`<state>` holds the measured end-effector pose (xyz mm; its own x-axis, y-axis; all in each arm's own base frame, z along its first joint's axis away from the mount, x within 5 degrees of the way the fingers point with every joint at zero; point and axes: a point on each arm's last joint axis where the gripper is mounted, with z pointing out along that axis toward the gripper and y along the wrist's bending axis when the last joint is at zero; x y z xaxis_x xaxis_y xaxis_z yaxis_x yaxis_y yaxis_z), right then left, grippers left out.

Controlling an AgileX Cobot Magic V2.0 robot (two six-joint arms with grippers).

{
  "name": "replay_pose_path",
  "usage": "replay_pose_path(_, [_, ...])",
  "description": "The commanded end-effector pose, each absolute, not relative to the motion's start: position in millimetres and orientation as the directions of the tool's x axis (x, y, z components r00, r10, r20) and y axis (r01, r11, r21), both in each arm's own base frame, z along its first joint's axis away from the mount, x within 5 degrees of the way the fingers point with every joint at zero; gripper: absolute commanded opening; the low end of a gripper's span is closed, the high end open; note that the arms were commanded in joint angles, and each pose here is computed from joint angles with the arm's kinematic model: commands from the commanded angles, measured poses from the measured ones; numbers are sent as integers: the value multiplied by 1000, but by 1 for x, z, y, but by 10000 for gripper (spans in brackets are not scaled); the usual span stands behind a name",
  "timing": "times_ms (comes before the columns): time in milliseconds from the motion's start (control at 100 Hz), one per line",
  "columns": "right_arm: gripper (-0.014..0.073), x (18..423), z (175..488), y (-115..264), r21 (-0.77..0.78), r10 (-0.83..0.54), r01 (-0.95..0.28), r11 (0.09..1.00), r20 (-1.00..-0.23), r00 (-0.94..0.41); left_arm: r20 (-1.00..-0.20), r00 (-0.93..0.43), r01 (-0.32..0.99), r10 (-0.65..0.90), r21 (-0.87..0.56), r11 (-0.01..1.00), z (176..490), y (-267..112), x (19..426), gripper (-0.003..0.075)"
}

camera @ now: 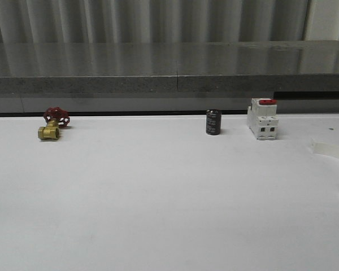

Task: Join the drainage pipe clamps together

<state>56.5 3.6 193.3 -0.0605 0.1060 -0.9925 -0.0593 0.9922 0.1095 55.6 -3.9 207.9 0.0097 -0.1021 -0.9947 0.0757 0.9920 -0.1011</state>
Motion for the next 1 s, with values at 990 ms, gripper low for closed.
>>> replay_pose_path(990, [-69, 54, 207, 4, 97, 101, -74, 993, -993, 56, -913, -395, 1, -101, -110, 994, 327, -4, 80, -20])
